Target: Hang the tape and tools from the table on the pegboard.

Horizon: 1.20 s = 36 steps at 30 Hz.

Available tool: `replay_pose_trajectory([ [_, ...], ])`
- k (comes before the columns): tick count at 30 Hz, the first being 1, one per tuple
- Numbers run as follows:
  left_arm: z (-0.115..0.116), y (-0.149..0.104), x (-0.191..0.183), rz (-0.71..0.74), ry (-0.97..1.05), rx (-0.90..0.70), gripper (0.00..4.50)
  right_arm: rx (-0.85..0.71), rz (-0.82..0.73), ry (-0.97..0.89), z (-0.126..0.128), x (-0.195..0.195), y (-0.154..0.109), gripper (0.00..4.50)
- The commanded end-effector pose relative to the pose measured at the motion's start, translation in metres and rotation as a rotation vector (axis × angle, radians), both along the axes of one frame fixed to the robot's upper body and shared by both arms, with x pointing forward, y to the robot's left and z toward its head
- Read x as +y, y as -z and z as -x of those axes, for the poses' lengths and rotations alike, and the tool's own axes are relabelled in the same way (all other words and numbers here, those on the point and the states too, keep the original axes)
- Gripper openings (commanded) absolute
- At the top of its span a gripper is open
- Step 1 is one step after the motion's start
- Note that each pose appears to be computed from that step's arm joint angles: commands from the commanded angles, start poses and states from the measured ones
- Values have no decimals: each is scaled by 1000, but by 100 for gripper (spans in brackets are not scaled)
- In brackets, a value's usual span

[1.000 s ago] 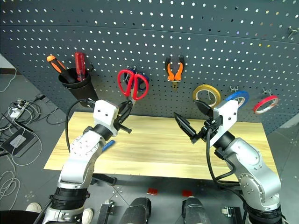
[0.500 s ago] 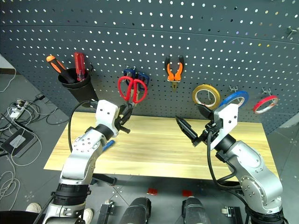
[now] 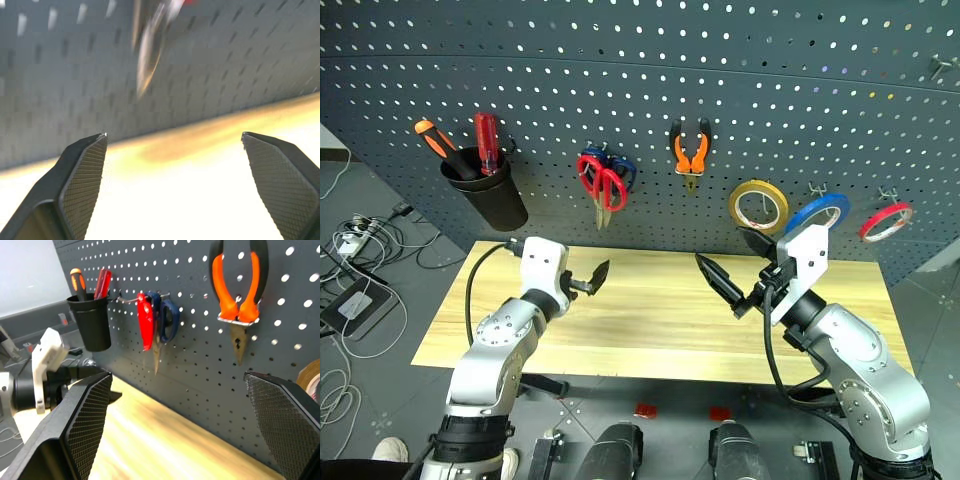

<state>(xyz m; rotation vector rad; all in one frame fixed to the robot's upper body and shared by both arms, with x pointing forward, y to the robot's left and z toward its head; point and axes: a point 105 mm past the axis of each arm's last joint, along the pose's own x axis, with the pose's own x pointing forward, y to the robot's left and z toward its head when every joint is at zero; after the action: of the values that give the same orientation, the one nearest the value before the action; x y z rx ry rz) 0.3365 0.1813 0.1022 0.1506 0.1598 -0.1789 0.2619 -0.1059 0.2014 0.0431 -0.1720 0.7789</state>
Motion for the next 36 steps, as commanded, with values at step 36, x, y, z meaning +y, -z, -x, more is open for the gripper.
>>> replay_pose_trajectory([
  [36, -17, 15, 89, -145, 27, 381, 449, 181, -58, -341, 17, 80, -9, 450],
])
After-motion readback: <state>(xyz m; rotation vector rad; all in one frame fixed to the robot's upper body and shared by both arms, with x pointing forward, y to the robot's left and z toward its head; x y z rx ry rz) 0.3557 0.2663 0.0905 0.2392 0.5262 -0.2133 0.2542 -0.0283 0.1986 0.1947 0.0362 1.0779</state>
